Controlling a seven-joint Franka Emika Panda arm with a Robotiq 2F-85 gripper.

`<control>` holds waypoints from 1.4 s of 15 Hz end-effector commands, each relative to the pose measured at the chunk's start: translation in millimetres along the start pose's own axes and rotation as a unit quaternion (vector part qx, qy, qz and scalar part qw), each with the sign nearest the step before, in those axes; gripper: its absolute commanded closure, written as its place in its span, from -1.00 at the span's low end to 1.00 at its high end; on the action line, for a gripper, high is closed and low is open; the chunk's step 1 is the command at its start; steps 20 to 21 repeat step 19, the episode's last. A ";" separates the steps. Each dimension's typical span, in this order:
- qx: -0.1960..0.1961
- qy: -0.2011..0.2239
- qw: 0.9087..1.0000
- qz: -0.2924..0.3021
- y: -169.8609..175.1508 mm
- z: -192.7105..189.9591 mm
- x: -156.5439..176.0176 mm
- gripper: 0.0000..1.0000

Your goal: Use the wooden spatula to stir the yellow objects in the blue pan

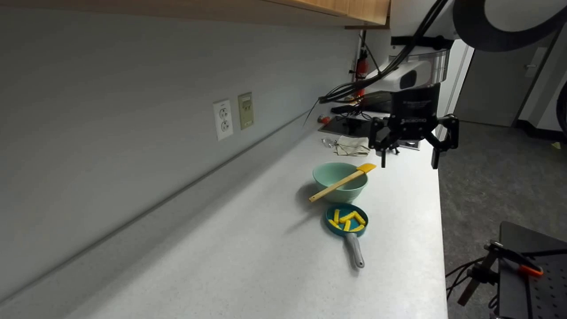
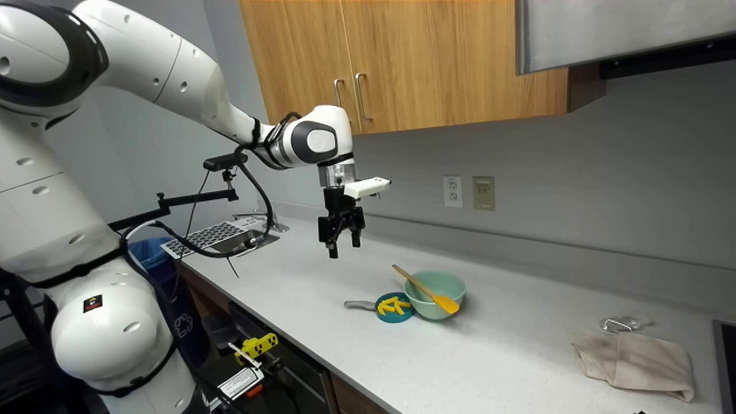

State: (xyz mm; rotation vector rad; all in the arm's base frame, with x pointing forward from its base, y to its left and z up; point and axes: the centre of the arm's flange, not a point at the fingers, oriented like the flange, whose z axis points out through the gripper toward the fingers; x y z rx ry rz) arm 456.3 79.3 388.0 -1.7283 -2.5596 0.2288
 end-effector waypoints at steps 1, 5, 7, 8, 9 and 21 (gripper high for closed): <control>-0.015 -0.003 0.998 -0.058 -17.6 -13.4 -3.2 -1.00; -0.012 -0.002 0.998 -0.057 -7.8 -10.1 -5.0 -1.00; -0.011 -0.001 0.998 -0.057 -8.5 -9.9 -5.9 -1.00; -0.010 -0.001 0.998 -0.057 -8.2 -8.8 -5.9 -1.00; -0.009 0.000 0.998 -0.057 -7.8 -7.6 -5.8 -1.00; -0.008 0.000 0.998 -0.057 -7.5 -6.6 -6.0 -1.00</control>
